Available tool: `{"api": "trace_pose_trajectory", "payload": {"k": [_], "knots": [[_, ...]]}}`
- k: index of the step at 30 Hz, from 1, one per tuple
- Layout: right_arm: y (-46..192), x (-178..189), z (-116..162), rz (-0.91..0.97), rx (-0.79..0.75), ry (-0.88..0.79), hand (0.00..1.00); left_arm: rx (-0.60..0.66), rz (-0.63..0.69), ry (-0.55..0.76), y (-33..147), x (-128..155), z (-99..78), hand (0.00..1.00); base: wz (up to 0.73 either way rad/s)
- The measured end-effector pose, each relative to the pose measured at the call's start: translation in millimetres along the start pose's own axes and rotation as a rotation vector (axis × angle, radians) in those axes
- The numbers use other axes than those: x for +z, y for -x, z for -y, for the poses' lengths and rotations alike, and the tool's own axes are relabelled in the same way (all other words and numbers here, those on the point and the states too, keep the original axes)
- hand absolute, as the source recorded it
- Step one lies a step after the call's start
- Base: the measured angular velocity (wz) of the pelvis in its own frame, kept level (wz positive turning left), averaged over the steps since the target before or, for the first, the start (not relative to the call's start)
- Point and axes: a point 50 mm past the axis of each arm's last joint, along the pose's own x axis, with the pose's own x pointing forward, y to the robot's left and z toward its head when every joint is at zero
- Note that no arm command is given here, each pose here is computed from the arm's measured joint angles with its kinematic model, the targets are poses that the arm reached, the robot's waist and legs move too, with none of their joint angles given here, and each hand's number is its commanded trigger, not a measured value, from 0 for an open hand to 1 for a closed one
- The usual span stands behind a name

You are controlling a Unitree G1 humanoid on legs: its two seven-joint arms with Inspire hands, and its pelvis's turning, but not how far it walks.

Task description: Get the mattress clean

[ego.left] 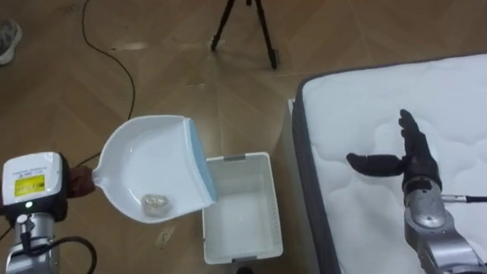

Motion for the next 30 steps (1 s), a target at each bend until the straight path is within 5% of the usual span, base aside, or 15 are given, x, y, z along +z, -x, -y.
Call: {"api": "trace_pose_trajectory", "payload": {"k": [30], "knots": [[0.1, 7.1, -8.6, 0.054, 0.041, 0.099, 0.0, 0.065, 0.157, -0.176, -19.1, 10.6, -16.8, 1.0, 0.0]]}}
